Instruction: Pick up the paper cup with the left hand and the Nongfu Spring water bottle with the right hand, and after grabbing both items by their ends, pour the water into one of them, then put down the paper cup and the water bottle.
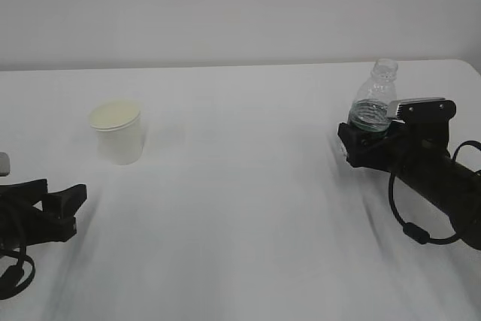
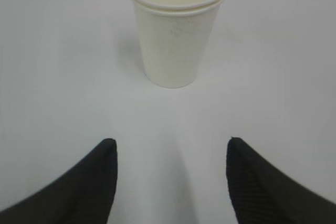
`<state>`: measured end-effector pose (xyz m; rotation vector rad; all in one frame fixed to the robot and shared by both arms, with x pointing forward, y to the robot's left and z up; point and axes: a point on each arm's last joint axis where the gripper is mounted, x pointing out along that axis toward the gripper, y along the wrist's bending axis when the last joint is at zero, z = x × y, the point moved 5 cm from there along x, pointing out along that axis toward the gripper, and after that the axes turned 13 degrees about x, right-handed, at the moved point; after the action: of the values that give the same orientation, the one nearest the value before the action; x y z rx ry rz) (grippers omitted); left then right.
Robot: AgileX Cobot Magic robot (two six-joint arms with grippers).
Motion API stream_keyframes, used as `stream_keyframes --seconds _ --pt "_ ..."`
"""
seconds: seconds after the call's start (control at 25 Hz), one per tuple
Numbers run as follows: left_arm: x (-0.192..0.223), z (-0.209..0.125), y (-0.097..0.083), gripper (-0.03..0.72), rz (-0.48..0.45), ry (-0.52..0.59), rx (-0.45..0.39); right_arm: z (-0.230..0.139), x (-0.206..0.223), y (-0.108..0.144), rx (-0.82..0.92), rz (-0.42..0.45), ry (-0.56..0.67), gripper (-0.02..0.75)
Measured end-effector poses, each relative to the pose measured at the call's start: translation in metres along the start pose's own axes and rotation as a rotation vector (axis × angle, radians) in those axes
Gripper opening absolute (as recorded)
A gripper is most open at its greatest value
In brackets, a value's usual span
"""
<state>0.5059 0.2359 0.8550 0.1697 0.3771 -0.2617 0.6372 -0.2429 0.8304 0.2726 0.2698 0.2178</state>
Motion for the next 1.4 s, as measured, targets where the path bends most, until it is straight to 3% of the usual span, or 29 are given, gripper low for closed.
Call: stream_keyframes --seconds 0.88,1.4 --pt "0.0 0.0002 -0.0017 0.472 -0.012 -0.001 0.005 -0.001 0.0 0.0007 -0.003 0.006 0.004 0.402" --pt "0.0 0.0002 -0.0017 0.47 -0.012 -0.001 0.005 0.0013 -0.0029 0.0035 -0.014 0.014 0.015 0.383"
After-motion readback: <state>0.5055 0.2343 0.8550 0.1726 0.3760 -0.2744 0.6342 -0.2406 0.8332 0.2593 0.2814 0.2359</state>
